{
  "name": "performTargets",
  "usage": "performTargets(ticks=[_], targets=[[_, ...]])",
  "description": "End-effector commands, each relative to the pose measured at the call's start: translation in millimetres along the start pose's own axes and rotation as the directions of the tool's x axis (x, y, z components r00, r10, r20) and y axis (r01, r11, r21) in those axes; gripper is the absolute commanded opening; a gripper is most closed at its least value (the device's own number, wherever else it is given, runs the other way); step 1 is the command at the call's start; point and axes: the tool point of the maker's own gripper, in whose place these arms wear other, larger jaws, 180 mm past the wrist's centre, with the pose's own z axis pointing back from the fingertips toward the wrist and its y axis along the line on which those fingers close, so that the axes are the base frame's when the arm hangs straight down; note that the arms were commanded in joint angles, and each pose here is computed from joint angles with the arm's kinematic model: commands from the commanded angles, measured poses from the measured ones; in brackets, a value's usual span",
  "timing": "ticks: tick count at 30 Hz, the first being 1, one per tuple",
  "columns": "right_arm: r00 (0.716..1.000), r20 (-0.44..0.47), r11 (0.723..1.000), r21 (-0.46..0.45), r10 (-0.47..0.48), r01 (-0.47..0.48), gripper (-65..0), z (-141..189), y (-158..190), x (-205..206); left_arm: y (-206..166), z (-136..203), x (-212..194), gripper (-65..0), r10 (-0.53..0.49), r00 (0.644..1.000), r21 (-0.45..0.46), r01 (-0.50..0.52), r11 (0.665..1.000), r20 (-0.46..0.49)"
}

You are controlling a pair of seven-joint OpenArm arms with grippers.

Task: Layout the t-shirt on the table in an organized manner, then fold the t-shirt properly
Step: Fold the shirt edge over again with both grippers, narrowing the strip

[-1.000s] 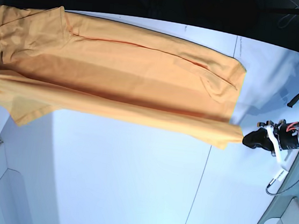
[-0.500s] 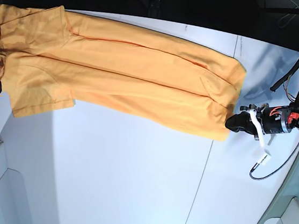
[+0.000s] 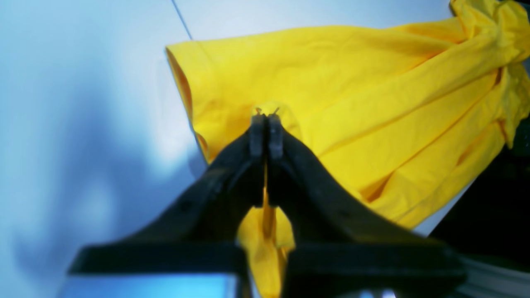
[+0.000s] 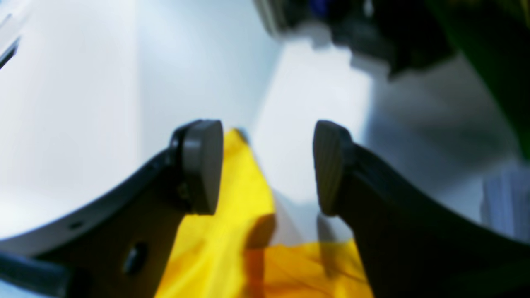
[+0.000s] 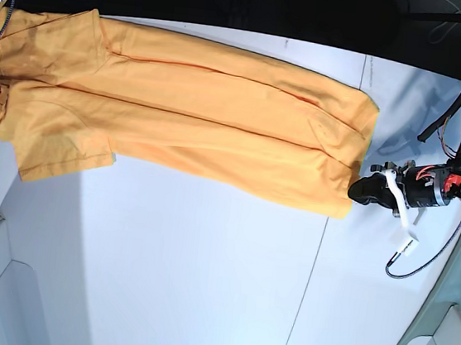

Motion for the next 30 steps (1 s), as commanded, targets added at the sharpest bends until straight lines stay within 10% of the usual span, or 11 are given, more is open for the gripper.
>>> performTargets(ticks=[1,23,30], targets=[[0.999,0.049,1.000,-0.003,-0.008,0.008,-31.0,0.3,-5.2,21.3,2.6,8.1,21.0,-65.0,-0.019,0.998,0.003,0.019,1.000,0.054],[0.972,-0.121,0.957,0.185,-0.203,0.223,-31.2,-33.4,76.6,-72.5,0.7,5.8,5.8,-65.0,-0.001,0.999,-0.004,0.001,1.000,0.032],[0.982,-0.095,0.962,0.204,-0.164,0.180,-56.2,-29.9,81.3,-54.8,0.7,5.8,5.6,-65.0,-0.001,0.999,-0.004,0.001,1.000,0.032]])
